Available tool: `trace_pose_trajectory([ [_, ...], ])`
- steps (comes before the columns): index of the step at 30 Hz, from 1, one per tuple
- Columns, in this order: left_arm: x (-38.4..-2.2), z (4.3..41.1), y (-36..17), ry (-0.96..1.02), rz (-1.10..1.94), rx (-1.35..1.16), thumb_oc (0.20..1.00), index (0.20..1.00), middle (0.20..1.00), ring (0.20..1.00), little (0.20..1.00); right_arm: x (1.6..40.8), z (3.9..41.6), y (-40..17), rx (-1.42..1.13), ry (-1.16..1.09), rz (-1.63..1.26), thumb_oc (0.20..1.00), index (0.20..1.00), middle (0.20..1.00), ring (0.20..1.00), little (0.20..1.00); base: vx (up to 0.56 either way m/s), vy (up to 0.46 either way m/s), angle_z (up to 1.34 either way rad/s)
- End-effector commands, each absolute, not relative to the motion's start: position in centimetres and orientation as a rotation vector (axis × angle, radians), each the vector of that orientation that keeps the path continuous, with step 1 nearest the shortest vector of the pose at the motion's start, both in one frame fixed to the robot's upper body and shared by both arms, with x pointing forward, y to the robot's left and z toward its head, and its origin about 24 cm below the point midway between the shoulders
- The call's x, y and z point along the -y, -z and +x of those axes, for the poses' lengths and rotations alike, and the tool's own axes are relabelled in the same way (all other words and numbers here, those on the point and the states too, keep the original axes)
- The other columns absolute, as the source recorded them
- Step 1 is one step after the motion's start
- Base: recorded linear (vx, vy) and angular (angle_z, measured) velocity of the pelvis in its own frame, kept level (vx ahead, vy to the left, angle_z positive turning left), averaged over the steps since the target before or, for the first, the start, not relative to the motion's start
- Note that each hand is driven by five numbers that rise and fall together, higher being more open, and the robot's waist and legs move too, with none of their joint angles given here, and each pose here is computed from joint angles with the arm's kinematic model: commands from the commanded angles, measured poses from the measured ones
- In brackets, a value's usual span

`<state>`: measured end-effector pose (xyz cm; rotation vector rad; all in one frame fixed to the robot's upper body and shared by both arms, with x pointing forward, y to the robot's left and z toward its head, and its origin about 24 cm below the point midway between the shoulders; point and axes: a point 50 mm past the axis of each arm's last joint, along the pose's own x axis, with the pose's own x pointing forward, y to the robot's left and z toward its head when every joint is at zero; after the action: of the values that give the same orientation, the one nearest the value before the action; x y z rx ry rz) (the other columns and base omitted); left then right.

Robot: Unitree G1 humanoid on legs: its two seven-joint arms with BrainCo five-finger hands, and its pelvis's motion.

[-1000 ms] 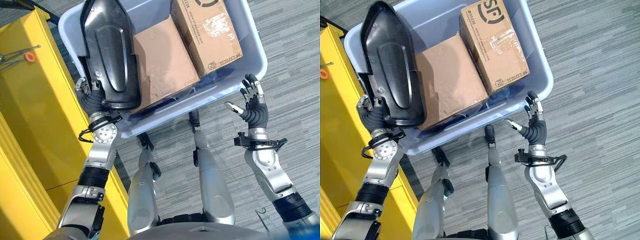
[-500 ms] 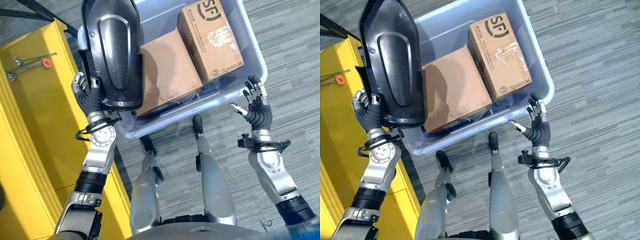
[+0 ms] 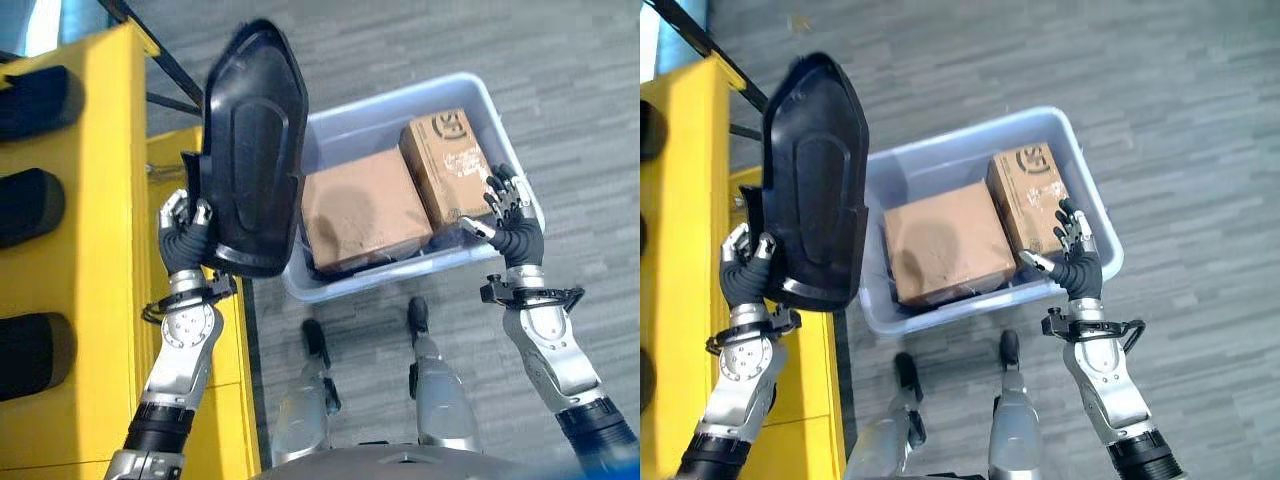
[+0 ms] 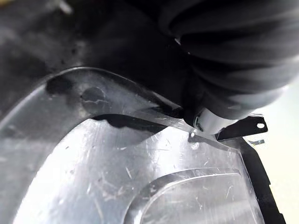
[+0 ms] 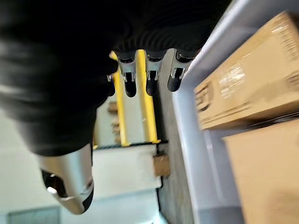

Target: Move parts from the plastic box to the shelf.

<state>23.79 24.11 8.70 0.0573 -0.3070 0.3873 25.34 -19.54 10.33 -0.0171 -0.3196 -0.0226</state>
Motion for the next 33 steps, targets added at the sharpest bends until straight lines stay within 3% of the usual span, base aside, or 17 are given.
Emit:
trace_pose_trajectory([
  [1, -25.2, 24.1, -11.9, -0.35, 0.042, 0.461, 0.2, 0.2, 0.2, 0.2, 0.2, 19.1, 25.1, -10.7, 0.348, -0.031, -0.007, 1.0, 1.0, 1.0, 1.0, 1.0, -0.01, -0.147, -0.02],
  [10, -24.4, 23.5, -9.6, -0.334, -0.05, 0.368, 0.2, 0.2, 0.2, 0.2, 0.2, 18.2, 26.3, -12.3, 0.395, -0.128, -0.081, 1.0, 1.0, 1.0, 1.0, 1.0, -0.05, -0.16, 0.2],
  [21, -23.0, 24.4, -8.9, -0.286, -0.104, 0.342, 0.2, 0.2, 0.2, 0.2, 0.2, 20.6, 25.4, -11.0, 0.345, -0.011, -0.093, 1.0, 1.0, 1.0, 1.0, 1.0, -0.08, -0.125, 0.96],
  [33, -23.1, 24.4, -9.2, -0.262, -0.062, 0.345, 0.2, 0.2, 0.2, 0.2, 0.2, 19.9, 24.5, -8.4, 0.23, -0.012, -0.008, 1.0, 1.0, 1.0, 1.0, 1.0, 0.03, 0.186, 0.65],
])
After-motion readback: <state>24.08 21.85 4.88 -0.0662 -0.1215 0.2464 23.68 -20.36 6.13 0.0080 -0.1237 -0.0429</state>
